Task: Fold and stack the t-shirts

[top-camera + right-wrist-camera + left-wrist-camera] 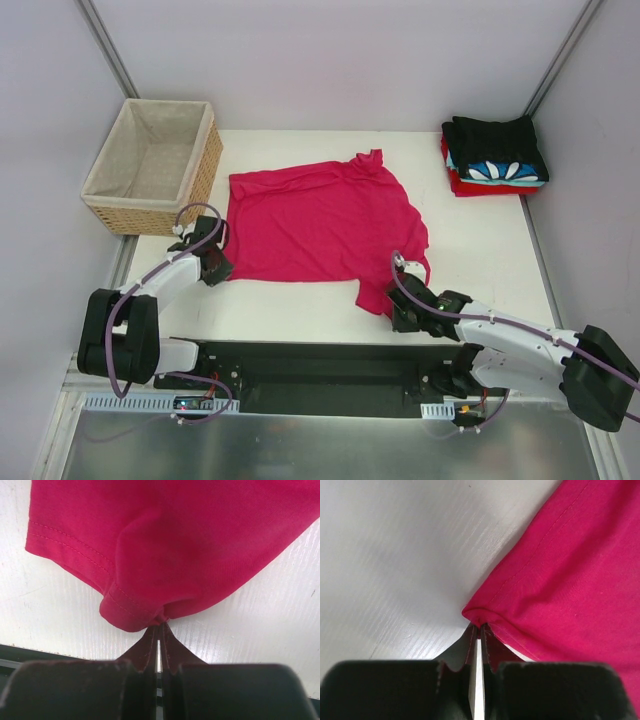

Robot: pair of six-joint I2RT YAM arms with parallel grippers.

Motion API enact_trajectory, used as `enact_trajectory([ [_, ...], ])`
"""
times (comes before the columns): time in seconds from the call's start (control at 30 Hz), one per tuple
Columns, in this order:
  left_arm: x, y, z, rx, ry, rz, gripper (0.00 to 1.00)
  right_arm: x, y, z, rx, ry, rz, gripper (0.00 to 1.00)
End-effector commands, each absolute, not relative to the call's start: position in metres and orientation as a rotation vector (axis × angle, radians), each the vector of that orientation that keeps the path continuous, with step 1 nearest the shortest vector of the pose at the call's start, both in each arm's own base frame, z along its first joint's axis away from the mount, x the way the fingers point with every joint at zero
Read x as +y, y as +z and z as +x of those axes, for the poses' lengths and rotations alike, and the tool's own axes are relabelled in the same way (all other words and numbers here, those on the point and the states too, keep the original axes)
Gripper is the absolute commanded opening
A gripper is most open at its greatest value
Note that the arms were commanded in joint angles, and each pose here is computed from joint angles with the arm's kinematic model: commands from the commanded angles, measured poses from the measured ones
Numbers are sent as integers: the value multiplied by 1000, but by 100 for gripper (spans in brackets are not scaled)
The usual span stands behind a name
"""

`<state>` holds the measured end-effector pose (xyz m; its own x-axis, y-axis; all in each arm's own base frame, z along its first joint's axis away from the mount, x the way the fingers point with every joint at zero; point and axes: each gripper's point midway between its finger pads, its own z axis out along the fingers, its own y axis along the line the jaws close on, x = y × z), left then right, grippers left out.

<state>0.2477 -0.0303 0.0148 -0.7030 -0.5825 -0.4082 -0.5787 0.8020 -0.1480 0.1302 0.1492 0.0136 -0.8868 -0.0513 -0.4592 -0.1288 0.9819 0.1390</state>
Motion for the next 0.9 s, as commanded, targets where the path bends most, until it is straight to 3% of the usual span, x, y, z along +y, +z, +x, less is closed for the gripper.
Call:
enact_trajectory([
  [0.0,-30,15,255,2534,-18,-889,0,150,12,127,2665,238,-145,1],
  [0.27,-37,26,261,2502,-98,-843,0,144,20,131,2634,215,-133,1],
  [0.5,-53,102,277,2311,-308,-705,0,126,102,164,2385,143,-155,1],
  [0.73,-89,262,281,2001,-614,-342,0,96,274,199,1928,129,-153,1],
  [0.87,-104,368,265,1776,-696,-101,0,80,411,191,1598,213,-226,1],
])
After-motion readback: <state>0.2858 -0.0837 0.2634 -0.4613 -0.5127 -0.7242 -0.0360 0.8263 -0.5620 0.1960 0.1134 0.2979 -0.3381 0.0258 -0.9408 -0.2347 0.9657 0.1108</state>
